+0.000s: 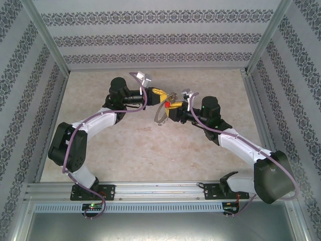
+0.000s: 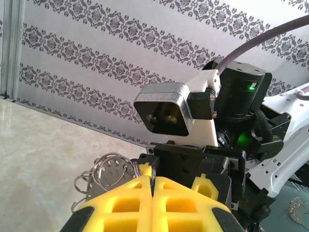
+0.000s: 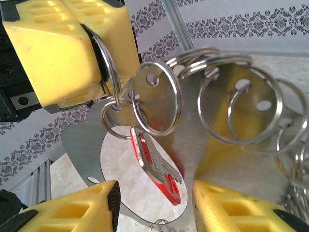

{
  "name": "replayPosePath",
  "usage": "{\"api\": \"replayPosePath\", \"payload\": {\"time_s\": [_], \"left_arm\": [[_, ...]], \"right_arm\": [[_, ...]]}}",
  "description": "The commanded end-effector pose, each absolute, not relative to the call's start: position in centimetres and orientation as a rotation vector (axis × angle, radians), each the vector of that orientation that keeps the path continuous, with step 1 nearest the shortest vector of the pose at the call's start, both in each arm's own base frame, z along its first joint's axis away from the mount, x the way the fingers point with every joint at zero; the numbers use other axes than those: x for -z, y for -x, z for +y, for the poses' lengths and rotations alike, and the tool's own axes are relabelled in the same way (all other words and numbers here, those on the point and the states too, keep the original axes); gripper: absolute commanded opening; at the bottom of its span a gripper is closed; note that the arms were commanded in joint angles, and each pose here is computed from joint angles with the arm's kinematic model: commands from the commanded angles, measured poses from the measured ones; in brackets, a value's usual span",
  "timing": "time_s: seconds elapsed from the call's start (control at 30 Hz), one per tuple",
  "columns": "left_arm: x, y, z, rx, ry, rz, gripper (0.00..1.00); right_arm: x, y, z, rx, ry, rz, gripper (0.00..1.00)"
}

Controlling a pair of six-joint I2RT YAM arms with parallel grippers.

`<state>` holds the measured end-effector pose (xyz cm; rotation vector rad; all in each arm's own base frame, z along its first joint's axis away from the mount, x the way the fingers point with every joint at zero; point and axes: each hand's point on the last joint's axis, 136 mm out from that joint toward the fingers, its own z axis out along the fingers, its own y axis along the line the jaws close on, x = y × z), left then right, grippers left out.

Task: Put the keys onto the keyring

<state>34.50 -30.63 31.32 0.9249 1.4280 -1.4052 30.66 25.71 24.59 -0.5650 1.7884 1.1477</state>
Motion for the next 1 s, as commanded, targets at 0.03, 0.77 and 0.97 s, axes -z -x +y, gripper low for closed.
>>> {"api": "replayPosePath", "payload": {"time_s": [0.03, 0.77, 0.97], "left_arm": [[-32.99, -34.32, -30.38, 1.379, -0.962, 1.331, 0.0], [-32.64, -34.35, -30.41, 1.386, -0.957, 1.333, 0.0], [-32.59, -34.41, -30.42, 1.385, -0.956, 1.33, 0.0]], "right_arm": [[-27.12, -30.45, 26.44, -1.159, 0.601, 1.703, 0.43], [-27.56, -31.07, 26.83, -1.158, 0.591, 1.686, 0.31], [-27.72, -31.07, 26.8, -1.156, 0.59, 1.682, 0.2]]}}
